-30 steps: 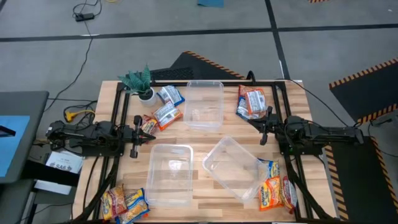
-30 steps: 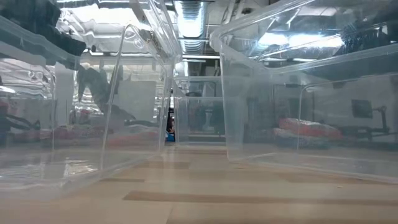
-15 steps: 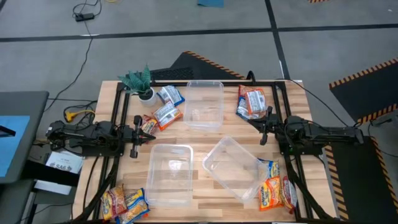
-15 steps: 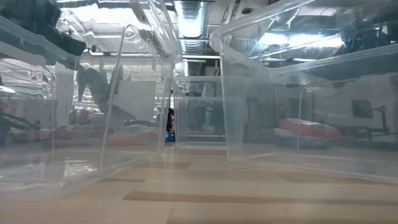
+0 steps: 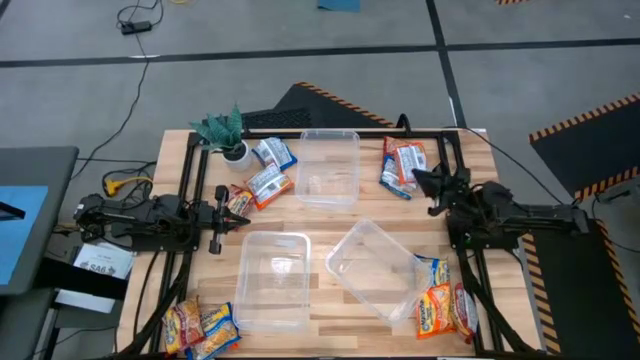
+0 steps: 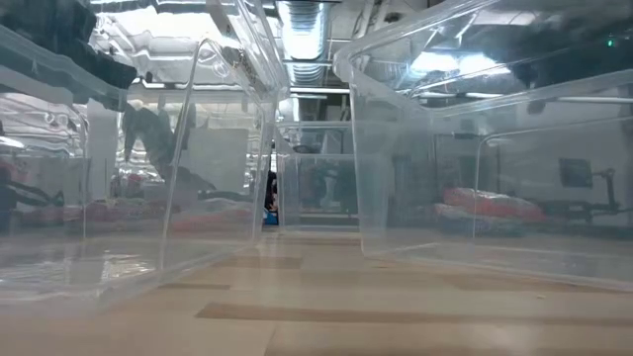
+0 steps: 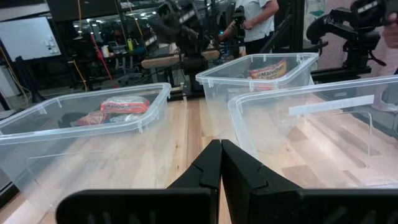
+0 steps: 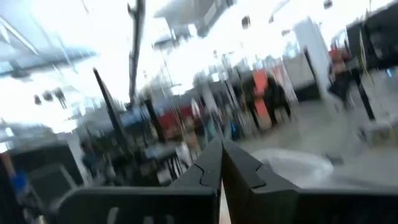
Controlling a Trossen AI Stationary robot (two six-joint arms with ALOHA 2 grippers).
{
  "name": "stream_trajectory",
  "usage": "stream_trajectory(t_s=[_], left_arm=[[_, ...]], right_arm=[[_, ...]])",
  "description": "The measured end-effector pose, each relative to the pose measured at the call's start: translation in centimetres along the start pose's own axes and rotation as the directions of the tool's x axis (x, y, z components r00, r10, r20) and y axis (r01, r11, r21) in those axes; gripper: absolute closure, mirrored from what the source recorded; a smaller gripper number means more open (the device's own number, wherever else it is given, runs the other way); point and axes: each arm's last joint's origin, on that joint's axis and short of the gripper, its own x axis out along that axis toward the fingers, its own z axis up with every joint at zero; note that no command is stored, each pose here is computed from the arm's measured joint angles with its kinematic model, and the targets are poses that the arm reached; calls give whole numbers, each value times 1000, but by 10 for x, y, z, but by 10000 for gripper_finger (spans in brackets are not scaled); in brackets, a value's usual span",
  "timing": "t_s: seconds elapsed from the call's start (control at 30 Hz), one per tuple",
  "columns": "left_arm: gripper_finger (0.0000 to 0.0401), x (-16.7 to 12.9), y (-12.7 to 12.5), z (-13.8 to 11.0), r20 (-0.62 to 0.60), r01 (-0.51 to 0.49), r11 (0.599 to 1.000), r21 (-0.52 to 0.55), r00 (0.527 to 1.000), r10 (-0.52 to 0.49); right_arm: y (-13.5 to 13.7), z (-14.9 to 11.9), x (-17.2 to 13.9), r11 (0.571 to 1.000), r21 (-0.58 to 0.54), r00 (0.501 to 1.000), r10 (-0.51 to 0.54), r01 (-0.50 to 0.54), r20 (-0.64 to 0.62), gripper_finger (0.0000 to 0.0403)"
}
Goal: Sort Maruchan noodles
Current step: Put the orange noodle pack into the top transparent bin
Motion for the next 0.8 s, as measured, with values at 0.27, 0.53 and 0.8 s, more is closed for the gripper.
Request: stream_trajectory(t_s=[0.27, 0.53, 0.8], left_arm=[[401, 0, 0, 0, 0, 0, 1000, 0, 1000, 0], [401, 0, 0, 0, -1, 0, 1000, 0, 1000, 0], [401, 0, 0, 0, 0, 0, 1000, 0, 1000, 0]], right_arm=[[3, 17, 31, 962, -120, 963, -255, 244, -91, 329], [-14, 15, 54, 669, -426, 575, -742, 608, -345, 209], [-48, -18, 69, 466, -509, 278, -872, 723, -404, 148]])
